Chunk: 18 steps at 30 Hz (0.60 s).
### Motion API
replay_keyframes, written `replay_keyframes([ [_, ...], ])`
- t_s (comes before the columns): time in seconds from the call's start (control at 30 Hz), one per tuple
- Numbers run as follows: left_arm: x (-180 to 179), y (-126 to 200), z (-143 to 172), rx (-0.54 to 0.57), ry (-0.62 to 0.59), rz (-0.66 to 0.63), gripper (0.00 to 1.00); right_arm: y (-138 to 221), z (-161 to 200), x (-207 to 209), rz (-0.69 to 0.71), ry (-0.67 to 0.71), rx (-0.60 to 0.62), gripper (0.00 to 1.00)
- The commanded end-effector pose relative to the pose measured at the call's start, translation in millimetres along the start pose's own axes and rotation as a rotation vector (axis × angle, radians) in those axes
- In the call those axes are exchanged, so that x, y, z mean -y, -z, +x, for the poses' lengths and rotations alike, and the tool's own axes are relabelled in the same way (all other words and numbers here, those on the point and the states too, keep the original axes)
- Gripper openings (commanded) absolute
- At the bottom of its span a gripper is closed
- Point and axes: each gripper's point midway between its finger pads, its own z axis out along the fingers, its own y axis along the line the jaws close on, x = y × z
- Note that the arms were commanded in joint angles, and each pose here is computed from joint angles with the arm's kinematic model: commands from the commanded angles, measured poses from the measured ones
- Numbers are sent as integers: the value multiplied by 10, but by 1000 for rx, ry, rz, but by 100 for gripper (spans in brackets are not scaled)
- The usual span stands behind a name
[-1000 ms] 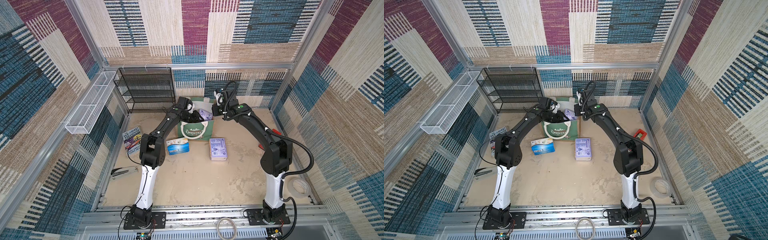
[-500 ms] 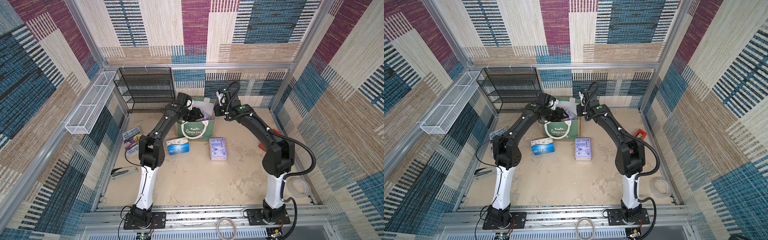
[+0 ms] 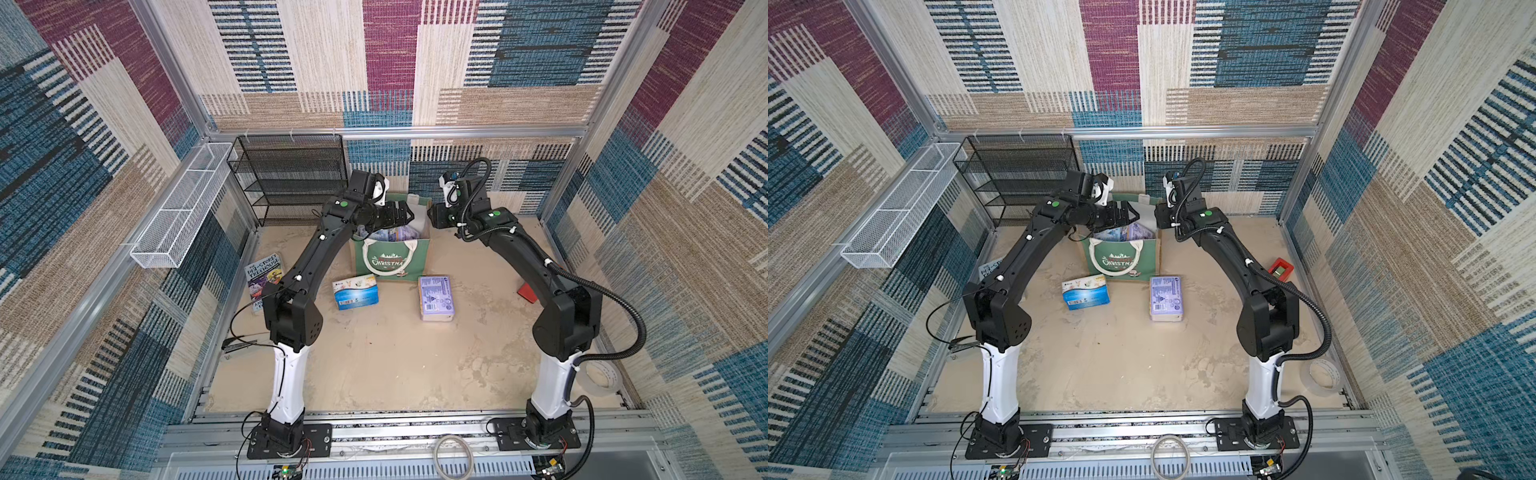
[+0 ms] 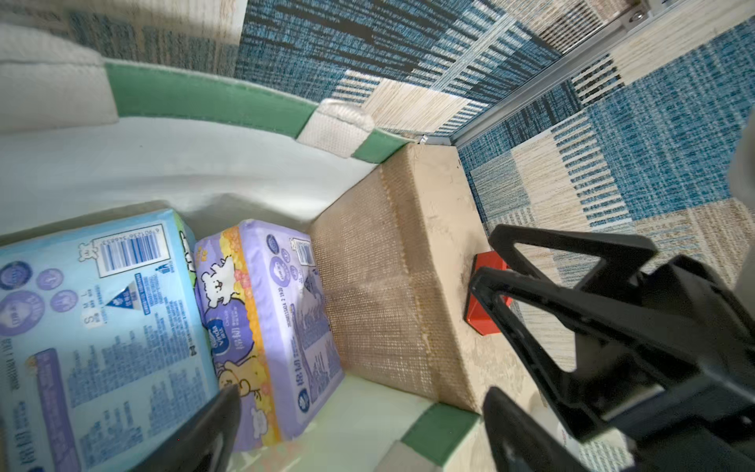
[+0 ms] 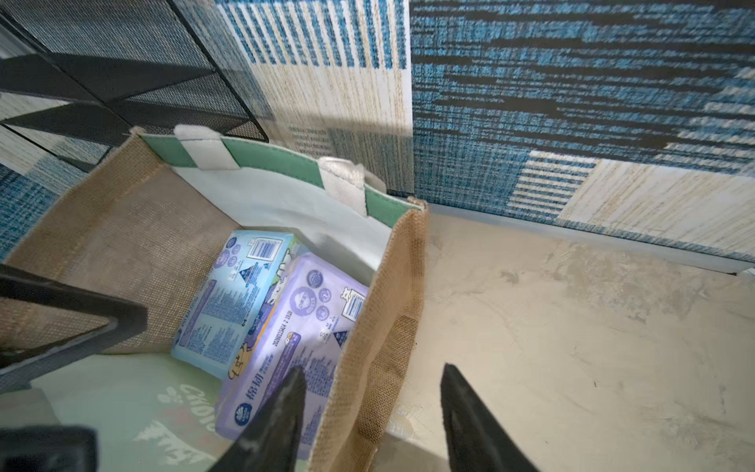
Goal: Put tissues into the canvas bag
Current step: Place the pack of facial tissues in the canvas bag.
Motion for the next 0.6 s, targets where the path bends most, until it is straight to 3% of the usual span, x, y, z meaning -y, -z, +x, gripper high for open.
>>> replay_keyframes([
  [0.0, 119, 196, -162, 110, -91, -25, 99, 145, -180, -56, -26, -9, 66, 64],
  [0.27, 389, 642, -13, 301, -206, -58, 99, 590, -240, 78, 18, 13, 192, 93],
  [0.4, 377, 743, 290, 340, -202, -59, 99, 754, 45, 268, 74, -4, 218, 98],
  [0.57, 433, 798, 723, 318, -209, -53, 99, 888, 652, 475, 42, -85, 217, 96],
])
